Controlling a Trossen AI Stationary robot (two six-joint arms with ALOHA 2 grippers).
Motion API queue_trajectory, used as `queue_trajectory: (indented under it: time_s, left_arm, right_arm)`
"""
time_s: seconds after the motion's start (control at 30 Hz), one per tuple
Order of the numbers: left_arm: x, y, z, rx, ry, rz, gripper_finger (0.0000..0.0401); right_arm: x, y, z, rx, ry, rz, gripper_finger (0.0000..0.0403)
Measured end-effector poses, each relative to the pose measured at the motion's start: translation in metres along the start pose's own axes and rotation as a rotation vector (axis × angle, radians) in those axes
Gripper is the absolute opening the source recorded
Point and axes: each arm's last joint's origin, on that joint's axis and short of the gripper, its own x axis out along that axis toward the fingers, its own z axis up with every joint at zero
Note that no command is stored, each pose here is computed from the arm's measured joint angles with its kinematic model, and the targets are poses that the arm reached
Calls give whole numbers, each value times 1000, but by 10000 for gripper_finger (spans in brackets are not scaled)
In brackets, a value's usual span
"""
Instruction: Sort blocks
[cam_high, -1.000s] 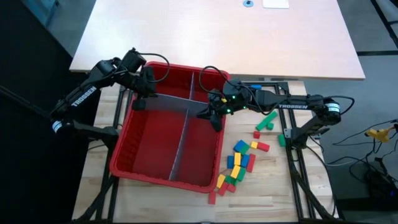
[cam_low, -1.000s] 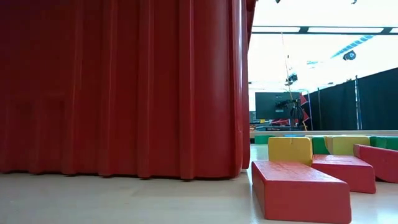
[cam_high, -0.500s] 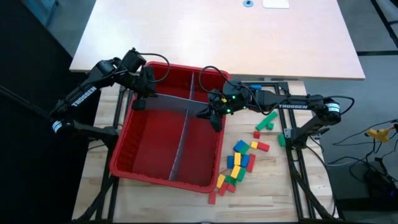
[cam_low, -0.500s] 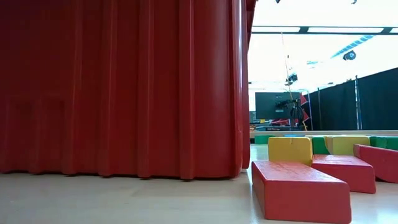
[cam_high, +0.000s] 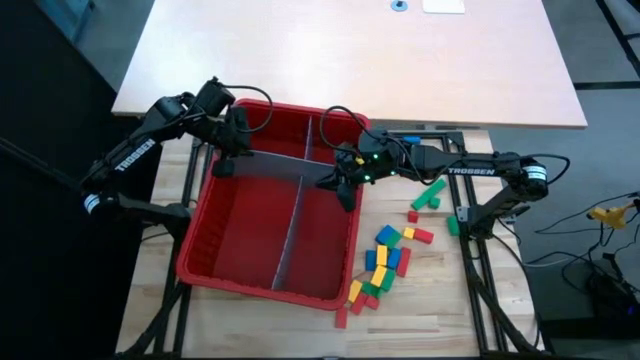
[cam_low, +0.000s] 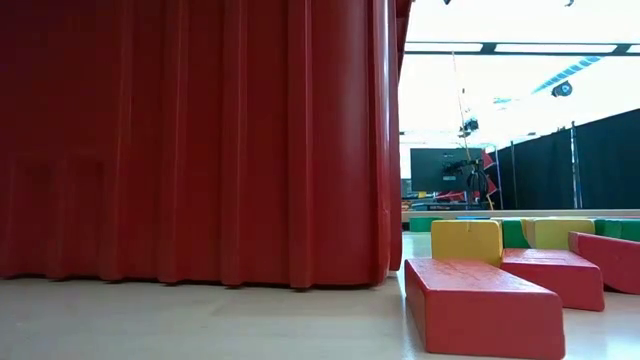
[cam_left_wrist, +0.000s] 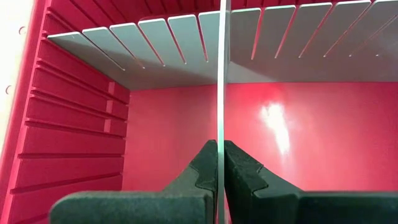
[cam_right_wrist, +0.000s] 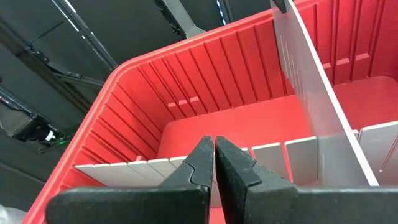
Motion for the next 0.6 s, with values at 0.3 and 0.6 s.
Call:
queue_trajectory:
  time_s: [0.3, 0.6]
  left_arm:
    - [0, 0, 0, -1, 0, 0, 0]
    - [0, 0, 0, -1, 1, 0, 0]
  right_arm:
    - [-1, -2, 1, 1, -1, -6, 0]
    - [-1, -2, 1, 4, -4, -13, 0]
